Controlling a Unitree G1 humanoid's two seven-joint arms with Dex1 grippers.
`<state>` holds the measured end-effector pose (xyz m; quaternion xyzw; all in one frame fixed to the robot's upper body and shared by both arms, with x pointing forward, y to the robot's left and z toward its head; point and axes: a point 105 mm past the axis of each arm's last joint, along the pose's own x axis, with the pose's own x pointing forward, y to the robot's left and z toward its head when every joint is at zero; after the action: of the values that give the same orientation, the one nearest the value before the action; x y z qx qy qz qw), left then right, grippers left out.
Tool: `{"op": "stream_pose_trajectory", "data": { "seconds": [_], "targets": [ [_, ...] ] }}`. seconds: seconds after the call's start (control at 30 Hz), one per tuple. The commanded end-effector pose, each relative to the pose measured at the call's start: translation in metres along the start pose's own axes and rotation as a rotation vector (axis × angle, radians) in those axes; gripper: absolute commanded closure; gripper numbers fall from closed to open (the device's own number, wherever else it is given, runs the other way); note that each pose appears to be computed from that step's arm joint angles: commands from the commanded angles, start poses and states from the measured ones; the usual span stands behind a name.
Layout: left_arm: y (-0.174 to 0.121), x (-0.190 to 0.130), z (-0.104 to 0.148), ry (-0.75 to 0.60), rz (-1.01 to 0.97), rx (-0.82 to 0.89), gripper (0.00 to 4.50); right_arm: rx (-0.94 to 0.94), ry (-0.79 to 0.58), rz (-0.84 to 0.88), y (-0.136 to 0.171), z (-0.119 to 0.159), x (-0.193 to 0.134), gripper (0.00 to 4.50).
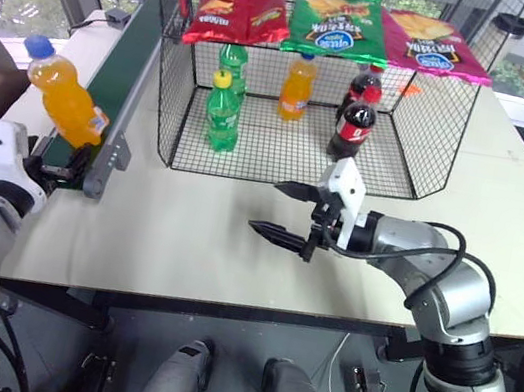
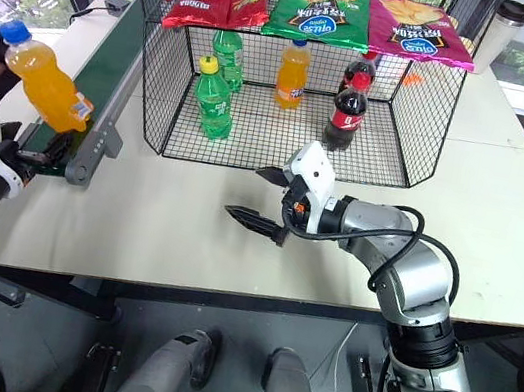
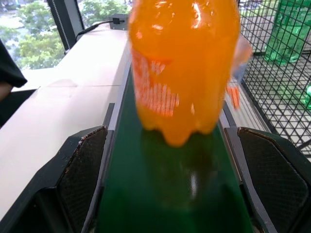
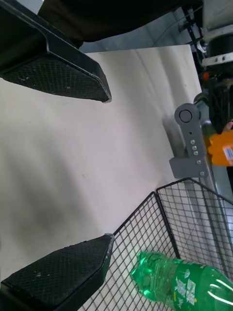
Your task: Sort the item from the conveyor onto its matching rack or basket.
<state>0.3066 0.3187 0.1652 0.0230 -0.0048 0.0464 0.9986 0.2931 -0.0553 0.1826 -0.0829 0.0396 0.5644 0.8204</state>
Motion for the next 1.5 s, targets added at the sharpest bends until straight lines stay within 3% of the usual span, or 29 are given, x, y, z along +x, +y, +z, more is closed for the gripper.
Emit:
{"op": "stream_pose_trajectory", "data": {
  "seconds": [0.03,0.2,0.37,0.7,0.8,1.17,1.33,1.5],
  "targets": [
    [0.002,0.003,0.016,-0.066,0.015,0.023,0.00,-0.036,-0.030,0.023,0.007,0.012,-0.004,0.03],
    [-0.005,0.010,0.020,-0.085,-0.011,0.022,0.00,-0.034,-0.022,0.025,0.007,0.010,-0.005,0.03],
    [-0.009,0.010,0.019,-0.096,-0.046,-0.001,1.52,-0.037,-0.019,0.018,0.006,0.010,-0.006,0.00],
    [-0.023,0.008,0.067,-0.211,-0.171,-0.086,1.52,-0.042,-0.027,0.020,0.005,0.014,-0.006,0.00],
    [-0.064,0.010,0.074,-0.188,-0.385,-0.073,1.52,-0.039,-0.057,0.032,0.005,0.023,-0.005,0.00],
    [-0.197,0.003,0.024,-0.028,-0.983,0.007,1.52,0.006,-0.158,0.035,-0.003,0.054,-0.001,0.00],
    [-0.235,-0.001,0.023,-0.046,-1.145,0.040,1.52,-0.015,-0.129,0.017,-0.006,0.049,0.000,0.00],
    [-0.249,-0.003,0.022,-0.059,-1.206,0.056,1.52,-0.012,-0.124,0.005,-0.007,0.047,0.001,0.00]
  ]
}}
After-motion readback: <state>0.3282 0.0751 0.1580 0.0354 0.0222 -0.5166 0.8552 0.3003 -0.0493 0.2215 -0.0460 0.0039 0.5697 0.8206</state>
